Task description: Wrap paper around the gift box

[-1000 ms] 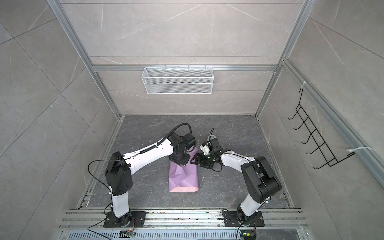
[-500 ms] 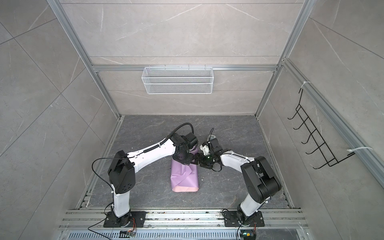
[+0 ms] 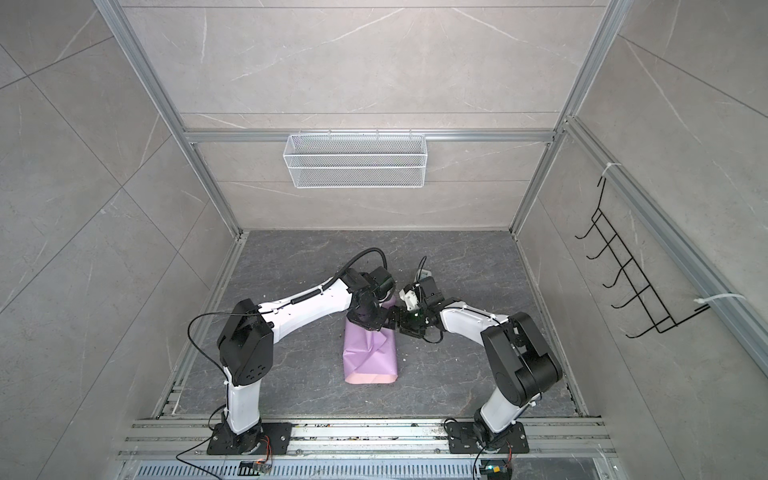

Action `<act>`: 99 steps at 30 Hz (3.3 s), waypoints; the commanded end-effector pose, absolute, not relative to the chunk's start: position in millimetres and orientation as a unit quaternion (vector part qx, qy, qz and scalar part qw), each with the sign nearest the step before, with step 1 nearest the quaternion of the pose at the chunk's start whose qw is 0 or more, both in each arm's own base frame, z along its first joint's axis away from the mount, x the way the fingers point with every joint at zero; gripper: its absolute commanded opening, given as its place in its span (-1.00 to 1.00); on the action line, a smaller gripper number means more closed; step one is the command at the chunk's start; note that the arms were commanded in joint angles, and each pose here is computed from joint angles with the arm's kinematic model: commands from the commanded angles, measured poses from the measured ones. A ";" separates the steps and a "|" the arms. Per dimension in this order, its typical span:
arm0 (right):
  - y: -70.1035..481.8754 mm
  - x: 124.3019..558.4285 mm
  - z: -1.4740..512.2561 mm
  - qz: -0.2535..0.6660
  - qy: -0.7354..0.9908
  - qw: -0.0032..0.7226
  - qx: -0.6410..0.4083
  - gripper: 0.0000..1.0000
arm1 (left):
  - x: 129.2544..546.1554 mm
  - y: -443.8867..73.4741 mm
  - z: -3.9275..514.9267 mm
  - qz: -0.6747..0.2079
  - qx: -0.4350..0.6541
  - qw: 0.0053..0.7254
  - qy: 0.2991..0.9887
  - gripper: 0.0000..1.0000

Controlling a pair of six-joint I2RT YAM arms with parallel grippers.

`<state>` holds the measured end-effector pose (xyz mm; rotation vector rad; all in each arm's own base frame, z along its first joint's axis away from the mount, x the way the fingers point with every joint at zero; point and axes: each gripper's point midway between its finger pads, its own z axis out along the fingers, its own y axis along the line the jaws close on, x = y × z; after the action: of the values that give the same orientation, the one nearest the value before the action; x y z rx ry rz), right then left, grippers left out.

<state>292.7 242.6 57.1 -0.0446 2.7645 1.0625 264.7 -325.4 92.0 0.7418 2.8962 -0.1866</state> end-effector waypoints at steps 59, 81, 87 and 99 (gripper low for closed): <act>201.2 268.1 12.6 0.276 0.959 0.047 0.037 0.71 | 268.4 -359.0 101.7 -0.181 0.223 0.073 0.955 -0.94; 202.0 265.1 11.5 0.273 0.960 0.045 0.039 0.71 | 255.3 -352.8 64.8 -0.192 0.202 0.038 0.960 -0.58; 201.8 266.8 14.1 0.272 0.960 0.048 0.039 0.71 | 252.0 -352.1 61.8 -0.200 0.196 0.036 0.959 -0.38; 206.0 280.7 32.6 0.277 0.958 0.069 0.035 0.71 | 246.5 -351.0 56.2 -0.215 0.186 0.032 0.958 0.02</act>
<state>300.4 223.4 60.4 0.0412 2.7409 1.0081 254.4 -352.8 98.2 0.5861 2.8719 -0.7020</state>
